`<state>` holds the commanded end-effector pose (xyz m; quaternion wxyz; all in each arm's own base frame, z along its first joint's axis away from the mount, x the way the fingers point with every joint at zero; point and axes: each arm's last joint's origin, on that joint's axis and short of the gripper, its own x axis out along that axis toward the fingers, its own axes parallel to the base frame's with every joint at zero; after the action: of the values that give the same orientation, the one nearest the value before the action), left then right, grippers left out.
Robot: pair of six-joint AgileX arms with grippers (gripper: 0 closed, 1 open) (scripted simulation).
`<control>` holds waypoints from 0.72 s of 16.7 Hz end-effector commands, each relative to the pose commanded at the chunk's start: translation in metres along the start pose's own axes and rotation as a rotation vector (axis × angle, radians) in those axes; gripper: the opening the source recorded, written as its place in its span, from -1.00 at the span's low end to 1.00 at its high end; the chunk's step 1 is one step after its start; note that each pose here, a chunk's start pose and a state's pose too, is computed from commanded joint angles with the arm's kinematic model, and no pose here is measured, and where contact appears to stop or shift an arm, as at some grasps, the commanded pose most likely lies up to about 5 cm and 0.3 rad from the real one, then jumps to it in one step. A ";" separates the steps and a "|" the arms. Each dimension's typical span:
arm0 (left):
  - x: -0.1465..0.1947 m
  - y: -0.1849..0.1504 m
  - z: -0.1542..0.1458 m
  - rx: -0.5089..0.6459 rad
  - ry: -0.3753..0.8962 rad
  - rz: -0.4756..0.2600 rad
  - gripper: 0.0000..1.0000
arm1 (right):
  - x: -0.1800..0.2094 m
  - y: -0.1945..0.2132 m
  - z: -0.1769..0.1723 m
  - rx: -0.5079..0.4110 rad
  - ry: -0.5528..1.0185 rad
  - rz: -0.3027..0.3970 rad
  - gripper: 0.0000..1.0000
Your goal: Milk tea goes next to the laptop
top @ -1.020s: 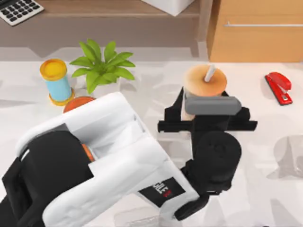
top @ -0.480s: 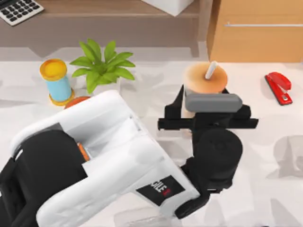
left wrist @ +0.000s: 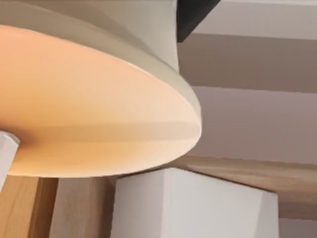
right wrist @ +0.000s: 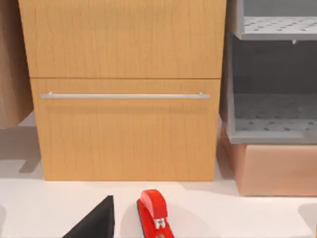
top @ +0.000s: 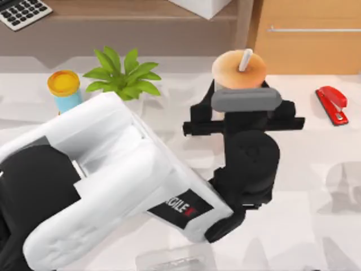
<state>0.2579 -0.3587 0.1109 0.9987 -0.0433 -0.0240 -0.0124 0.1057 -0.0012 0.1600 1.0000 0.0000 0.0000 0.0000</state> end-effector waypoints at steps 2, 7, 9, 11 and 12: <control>0.026 0.020 0.026 -0.047 -0.043 -0.006 -1.00 | 0.000 0.000 0.000 0.000 0.000 0.000 1.00; 0.078 0.096 0.086 -0.076 -0.145 -0.090 -1.00 | 0.000 0.000 0.000 0.000 0.000 0.000 1.00; 0.088 0.127 0.105 -0.073 -0.181 -0.112 -1.00 | 0.000 0.000 0.000 0.000 0.000 0.000 1.00; 0.093 0.156 0.117 -0.063 -0.203 -0.117 -1.00 | 0.000 0.000 0.000 0.000 0.000 0.000 1.00; 0.094 0.169 0.121 -0.056 -0.209 -0.121 -1.00 | 0.000 0.000 0.000 0.000 0.000 0.000 1.00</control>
<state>0.3505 -0.1819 0.2213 0.9866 -0.0705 -0.1300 -0.0689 0.1057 -0.0012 0.1600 1.0000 0.0000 0.0000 0.0000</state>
